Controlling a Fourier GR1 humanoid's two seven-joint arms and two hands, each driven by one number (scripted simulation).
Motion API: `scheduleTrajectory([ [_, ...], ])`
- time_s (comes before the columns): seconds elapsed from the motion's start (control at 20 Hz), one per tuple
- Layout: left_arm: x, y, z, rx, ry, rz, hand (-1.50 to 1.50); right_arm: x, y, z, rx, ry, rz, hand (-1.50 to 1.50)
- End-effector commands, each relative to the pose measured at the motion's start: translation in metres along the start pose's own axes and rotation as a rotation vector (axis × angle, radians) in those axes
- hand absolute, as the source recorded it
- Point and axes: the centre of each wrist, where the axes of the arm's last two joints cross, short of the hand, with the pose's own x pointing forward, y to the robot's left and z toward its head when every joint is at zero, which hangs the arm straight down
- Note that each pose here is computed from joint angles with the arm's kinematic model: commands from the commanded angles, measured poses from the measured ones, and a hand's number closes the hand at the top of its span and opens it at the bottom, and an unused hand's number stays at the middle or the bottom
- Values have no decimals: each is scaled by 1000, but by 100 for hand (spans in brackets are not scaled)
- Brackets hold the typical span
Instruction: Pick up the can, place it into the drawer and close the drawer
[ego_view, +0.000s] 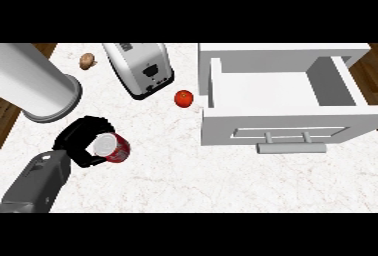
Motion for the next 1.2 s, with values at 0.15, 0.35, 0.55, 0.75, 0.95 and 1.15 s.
scheduleTrajectory([
  [0.15, -36, -43, -26, 408, -265, 141, 150, 5, -3, 12, -8, 15, 3, -150],
  [0.35, -23, -82, -65, 422, -305, 106, 150, 12, -1, 12, -30, 6, 10, -150],
  [0.55, 20, -94, -80, 390, -379, 59, 150, 3, 4, 10, -50, 11, -14, -150],
  [0.75, 43, -123, -85, 366, -400, 19, 150, 17, 19, 12, -38, 1, 12, -150],
  [0.95, 89, -158, -95, 358, -379, 0, 150, 8, 7, 17, -39, 17, 9, -150],
  [1.15, 108, -185, -86, 364, -396, -4, 150, 9, -3, -5, -37, -4, 5, -150],
])
